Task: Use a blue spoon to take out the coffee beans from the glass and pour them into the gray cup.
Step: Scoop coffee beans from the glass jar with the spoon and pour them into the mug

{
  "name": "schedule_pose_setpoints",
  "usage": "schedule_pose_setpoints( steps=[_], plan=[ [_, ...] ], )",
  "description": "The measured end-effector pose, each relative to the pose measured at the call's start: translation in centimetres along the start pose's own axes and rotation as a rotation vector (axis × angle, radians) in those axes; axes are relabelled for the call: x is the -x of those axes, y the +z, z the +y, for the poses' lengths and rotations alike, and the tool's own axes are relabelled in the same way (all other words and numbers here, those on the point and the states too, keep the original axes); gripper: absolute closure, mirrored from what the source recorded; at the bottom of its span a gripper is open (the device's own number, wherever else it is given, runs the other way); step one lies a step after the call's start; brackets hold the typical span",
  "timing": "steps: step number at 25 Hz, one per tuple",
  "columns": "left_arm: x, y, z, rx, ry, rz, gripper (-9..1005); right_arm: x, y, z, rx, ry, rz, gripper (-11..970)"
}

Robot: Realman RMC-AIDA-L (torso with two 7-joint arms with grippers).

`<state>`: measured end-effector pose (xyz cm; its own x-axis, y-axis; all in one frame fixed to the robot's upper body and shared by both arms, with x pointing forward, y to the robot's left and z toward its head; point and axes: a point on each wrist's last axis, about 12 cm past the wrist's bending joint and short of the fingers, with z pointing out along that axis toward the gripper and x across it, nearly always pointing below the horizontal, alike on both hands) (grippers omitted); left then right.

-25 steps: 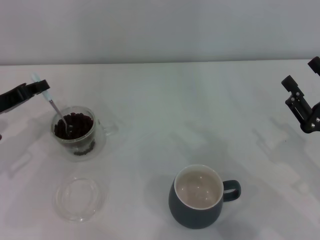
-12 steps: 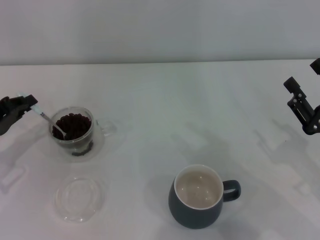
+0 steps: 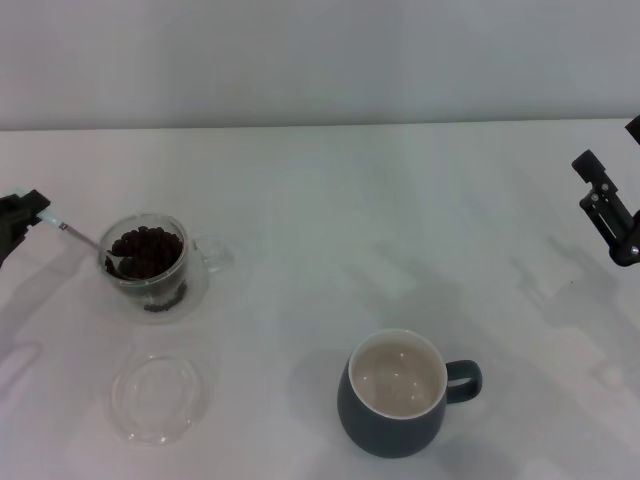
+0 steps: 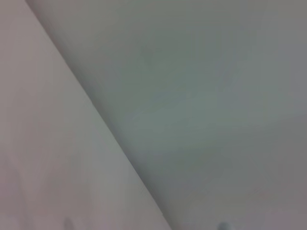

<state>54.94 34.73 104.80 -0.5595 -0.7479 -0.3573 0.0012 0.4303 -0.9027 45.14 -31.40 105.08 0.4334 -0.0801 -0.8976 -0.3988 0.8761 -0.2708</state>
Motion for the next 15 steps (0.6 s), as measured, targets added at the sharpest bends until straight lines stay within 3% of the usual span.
schedule_pose_setpoints(
  steps=[7, 15],
  plan=[
    [-0.4, -1.2, 0.5, -0.025, -0.034, -0.047, 871, 0.0, 0.2, -0.1, 0.001, -0.004, -0.005, 379],
    [-0.4, -1.5, 0.1, -0.067, -0.014, -0.045, 871, 0.0, 0.4, -0.3, -0.002, -0.008, -0.008, 380]
  ],
)
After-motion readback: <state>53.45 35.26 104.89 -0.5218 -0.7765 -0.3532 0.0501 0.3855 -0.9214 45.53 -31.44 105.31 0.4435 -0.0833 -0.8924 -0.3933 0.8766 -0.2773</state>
